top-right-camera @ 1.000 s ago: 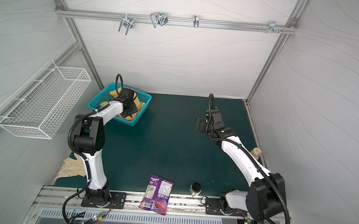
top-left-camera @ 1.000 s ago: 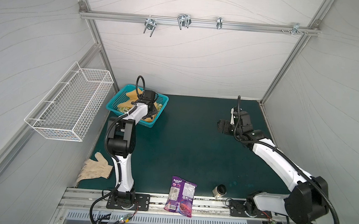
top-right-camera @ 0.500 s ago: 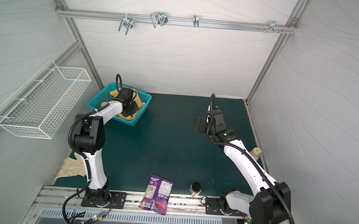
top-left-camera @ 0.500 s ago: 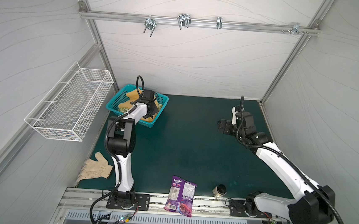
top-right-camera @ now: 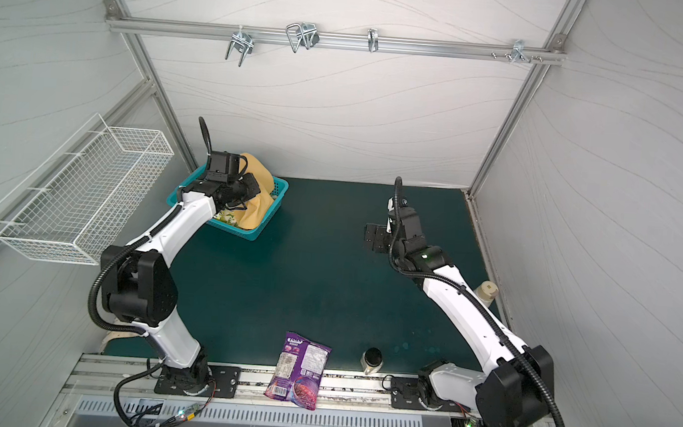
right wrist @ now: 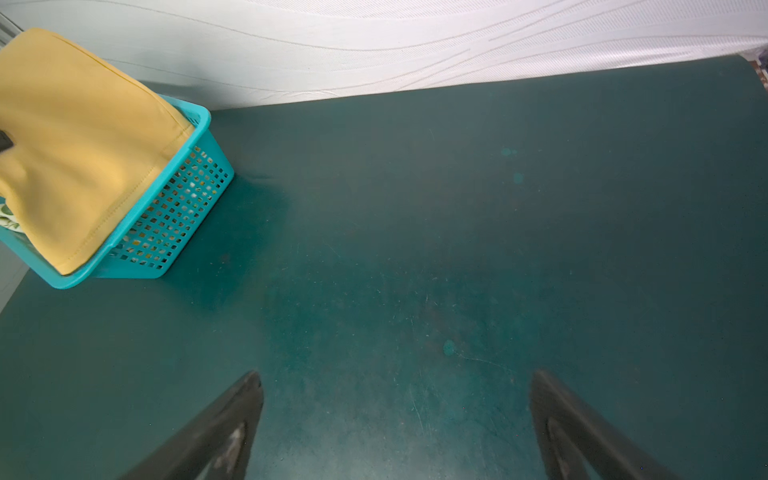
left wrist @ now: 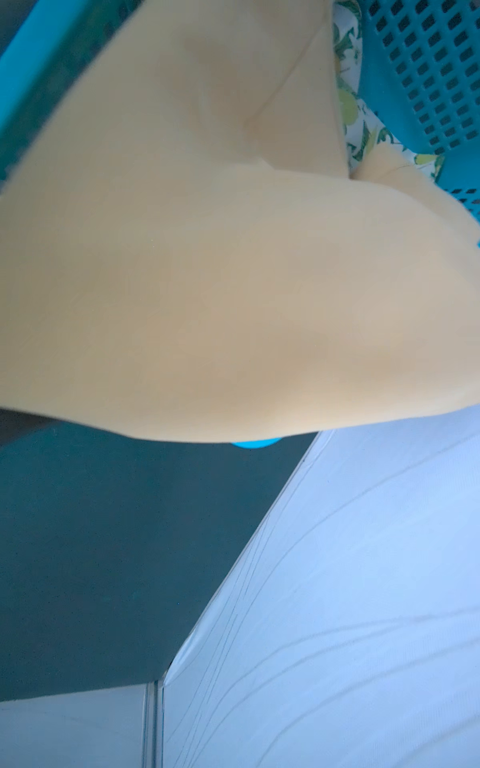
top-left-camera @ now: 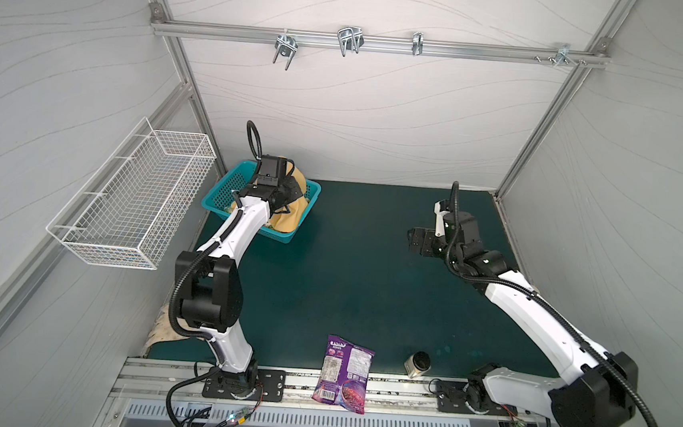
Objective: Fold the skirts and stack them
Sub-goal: 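Lift the yellow skirt with the left gripper while the right arm moves inward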
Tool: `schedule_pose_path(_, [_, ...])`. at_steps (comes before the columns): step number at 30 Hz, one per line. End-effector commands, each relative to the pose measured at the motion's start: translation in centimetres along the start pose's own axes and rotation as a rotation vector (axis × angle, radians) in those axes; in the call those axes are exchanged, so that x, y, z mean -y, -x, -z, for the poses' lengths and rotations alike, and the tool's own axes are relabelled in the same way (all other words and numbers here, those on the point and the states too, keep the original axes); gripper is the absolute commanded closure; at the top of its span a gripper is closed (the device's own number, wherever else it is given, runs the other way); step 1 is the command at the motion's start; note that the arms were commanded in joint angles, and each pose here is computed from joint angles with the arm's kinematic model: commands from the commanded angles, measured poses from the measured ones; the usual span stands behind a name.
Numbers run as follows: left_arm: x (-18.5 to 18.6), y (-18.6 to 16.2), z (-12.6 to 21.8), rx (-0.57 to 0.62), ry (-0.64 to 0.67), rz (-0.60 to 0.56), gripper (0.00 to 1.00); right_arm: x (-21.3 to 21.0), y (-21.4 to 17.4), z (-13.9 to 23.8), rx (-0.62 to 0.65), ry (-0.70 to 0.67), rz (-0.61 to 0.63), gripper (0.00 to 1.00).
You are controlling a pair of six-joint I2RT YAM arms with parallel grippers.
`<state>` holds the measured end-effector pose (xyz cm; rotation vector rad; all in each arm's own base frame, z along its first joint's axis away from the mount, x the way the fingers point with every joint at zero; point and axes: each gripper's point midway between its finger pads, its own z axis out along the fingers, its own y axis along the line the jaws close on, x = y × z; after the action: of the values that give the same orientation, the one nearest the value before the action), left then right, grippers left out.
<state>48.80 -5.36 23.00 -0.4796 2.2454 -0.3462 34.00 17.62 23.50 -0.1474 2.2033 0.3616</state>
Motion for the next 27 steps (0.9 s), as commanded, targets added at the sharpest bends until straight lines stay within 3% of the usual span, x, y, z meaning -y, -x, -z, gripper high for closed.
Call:
schedule_pose_path(1, [4.9,2.8,4.4,0.105,-0.152,-0.102,1.0,-1.3,1.3,0.7,0.035,0.022,0.052,0.01])
schedule_pose_path(9, [10.4,1.8,11.4,0.165,-0.32,-0.23,1.0,-2.8,2.2,2.2,0.091,0.036,0.102,0.01])
schedule_pose_path(17, [15.2,-0.6,18.5,0.157,-0.539,-0.281,1.0,-2.6,3.5,4.9,0.172,0.013,0.106,0.01])
schedule_pose_path(27, [19.9,-6.8,22.7,0.066,-0.734,-0.369,1.0,-0.9,4.9,10.2,0.307,-0.009,0.077,0.01])
